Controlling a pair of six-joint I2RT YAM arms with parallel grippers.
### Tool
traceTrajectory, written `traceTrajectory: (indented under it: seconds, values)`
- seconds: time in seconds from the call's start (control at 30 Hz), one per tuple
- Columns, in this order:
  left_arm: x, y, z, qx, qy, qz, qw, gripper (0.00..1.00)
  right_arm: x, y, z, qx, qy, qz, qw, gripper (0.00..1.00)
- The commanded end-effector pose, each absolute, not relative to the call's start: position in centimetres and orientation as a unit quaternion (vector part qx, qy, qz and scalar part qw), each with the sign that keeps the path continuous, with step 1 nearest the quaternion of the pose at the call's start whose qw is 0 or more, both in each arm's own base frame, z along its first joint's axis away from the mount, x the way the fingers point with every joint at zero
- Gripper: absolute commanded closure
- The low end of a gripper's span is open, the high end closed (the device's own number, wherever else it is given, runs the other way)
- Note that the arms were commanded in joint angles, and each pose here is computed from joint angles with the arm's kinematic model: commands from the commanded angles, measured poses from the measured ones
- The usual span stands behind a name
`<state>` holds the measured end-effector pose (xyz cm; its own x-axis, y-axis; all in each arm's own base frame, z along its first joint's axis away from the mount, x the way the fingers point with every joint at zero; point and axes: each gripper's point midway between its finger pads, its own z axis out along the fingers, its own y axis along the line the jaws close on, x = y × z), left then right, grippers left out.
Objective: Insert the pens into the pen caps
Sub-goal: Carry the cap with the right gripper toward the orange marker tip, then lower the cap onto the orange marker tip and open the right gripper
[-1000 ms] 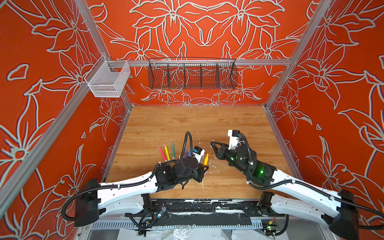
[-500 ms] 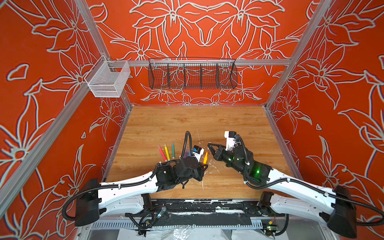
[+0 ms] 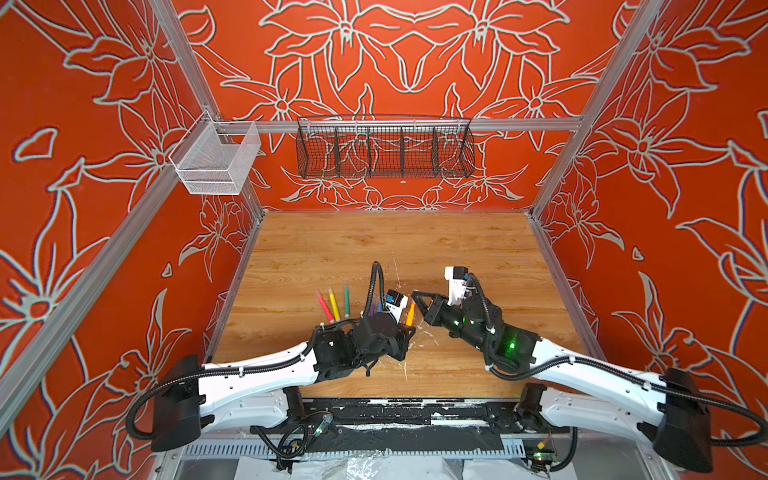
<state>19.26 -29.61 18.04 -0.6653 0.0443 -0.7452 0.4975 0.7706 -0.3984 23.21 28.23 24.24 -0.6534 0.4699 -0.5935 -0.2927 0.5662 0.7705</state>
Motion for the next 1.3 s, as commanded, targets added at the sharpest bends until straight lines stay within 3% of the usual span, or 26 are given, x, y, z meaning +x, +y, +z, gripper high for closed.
traceTrajectory:
  seconds: [0.0, 0.9, 1.07, 1.27]
  values:
    - [19.7, -30.0, 19.3, 0.150, 0.853, -0.305, 0.395, 1.00, 22.6, 28.4, 24.3, 0.058, 0.778, 0.477, 0.405, 0.93]
    - [20.9, -29.7, 21.0, 0.145, 0.842, -0.290, 0.431, 1.00, 21.1, 29.2, 23.4, 0.034, 0.784, 0.472, 0.401, 0.92]
    - [21.0, -30.0, 21.3, 0.151, 0.841, -0.288, 0.432, 1.00, 20.9, 29.4, 23.5, 0.025, 0.786, 0.470, 0.402, 0.84]
    - [21.0, -30.3, 20.8, 0.152, 0.843, -0.289, 0.426, 1.00, 20.9, 29.0, 24.1, 0.022, 0.785, 0.462, 0.412, 0.63]
